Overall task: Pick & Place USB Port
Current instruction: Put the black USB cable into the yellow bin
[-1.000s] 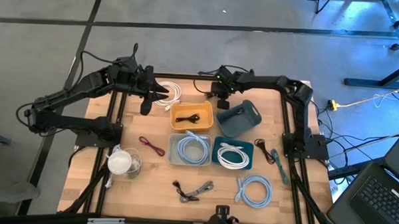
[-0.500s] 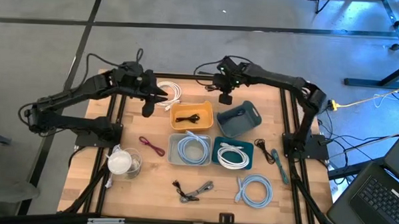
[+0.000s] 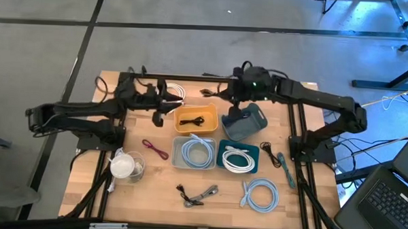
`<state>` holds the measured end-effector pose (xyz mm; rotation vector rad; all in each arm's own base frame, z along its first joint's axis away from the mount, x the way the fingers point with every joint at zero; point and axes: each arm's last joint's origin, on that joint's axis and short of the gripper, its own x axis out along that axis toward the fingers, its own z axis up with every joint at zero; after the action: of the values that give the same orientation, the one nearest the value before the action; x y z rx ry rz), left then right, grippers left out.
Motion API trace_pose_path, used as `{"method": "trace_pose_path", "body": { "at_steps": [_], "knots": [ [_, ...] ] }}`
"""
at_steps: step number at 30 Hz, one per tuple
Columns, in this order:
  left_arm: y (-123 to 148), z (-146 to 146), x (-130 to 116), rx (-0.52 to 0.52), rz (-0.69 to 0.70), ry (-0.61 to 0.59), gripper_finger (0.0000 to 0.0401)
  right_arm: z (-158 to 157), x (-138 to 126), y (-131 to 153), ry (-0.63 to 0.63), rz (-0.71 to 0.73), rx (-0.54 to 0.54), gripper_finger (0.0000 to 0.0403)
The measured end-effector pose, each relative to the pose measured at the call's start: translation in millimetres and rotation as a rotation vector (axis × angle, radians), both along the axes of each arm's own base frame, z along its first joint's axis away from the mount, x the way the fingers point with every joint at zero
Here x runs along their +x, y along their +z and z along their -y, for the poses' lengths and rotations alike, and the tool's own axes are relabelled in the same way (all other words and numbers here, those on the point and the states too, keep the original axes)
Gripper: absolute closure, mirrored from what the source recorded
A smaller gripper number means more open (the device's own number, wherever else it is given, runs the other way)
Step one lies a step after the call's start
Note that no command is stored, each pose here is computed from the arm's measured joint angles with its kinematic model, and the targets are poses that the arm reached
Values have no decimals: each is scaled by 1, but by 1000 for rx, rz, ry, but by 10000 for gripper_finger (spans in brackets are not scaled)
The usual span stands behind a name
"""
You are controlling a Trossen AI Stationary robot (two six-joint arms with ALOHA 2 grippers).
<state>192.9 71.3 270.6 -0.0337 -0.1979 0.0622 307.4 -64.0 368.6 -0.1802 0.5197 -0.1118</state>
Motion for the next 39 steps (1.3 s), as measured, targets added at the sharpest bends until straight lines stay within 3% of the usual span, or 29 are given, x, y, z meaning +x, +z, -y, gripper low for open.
{"method": "trace_pose_path", "body": {
  "at_steps": [3,9,20,39],
  "knots": [
    [8,6,2,70,127,-2,303,-17,9,8,56,108,-18,403],
    [12,9,21,95,119,11,261,-35,17,18,95,231,-58,403],
    [33,3,66,143,120,-21,171,-40,18,20,98,244,-43,403],
    [46,3,85,159,145,-41,162,-41,18,19,101,241,-45,403]
  ]
}}
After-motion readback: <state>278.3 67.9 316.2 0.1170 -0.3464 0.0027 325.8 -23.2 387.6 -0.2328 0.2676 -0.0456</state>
